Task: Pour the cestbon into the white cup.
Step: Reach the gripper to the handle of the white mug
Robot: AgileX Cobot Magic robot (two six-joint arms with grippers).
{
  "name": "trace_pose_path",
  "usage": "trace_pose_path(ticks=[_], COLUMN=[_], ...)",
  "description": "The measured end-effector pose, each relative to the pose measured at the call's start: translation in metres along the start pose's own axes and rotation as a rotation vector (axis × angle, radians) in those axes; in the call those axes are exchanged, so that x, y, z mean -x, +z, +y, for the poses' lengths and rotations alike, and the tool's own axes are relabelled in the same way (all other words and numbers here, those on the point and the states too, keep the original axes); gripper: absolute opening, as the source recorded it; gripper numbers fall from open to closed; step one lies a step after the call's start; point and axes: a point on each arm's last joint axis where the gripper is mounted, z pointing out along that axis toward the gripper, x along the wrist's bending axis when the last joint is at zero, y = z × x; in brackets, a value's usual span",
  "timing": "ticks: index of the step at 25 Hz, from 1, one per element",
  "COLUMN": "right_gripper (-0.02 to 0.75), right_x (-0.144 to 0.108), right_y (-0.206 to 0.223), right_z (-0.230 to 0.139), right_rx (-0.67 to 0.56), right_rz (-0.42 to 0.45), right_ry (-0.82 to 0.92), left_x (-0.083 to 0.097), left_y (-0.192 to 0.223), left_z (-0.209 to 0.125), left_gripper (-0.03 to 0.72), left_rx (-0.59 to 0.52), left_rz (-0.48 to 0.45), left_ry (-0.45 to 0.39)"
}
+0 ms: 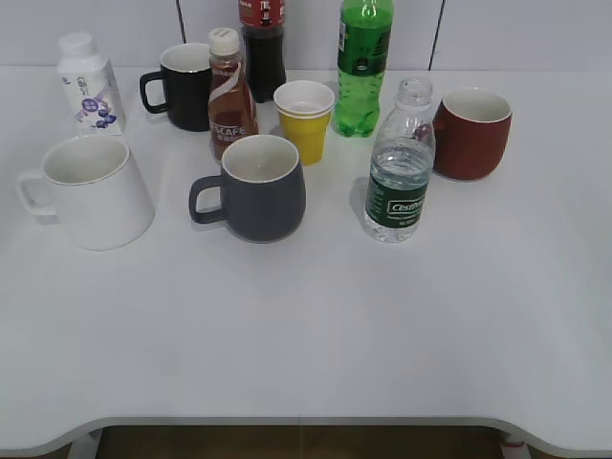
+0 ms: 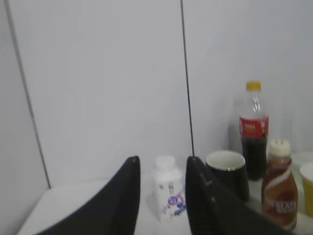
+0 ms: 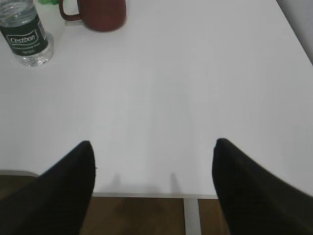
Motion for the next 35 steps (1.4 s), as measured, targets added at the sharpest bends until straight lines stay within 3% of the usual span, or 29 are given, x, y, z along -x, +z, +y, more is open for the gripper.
trace_pose_path(ticks=[7, 10, 16, 21, 35], right_gripper=[0.557, 0.557, 0.557, 0.557, 0.557], right_x=[0.000, 0.000, 0.000, 0.000, 0.000], right_y=[0.000, 0.000, 0.000, 0.000, 0.000], right_z=[0.000, 0.000, 0.000, 0.000, 0.000], right_rx=[0.000, 0.000, 0.000, 0.000, 0.000], right_rz=[0.001, 0.001, 0.001, 0.001, 0.001], right_ry=[0.001, 0.001, 0.001, 0.001, 0.001], left_x=[0.006, 0.010, 0.016, 0.013, 0.012], left_y=[0.057, 0.066, 0.084, 0.090, 0.116], left_z=[-0.083, -0.113, -0.159, -0.168, -0.189], left_gripper=[0.241, 0.241, 0.274, 0.323, 0.332], left_rx=[-0.268, -0.300, -0.329, -0.256, -0.293], left_rz=[-0.048, -0.077, -0.118, -0.060, -0.055], left_ry=[-0.036, -0.058, -0.013, -0.047, -0.053])
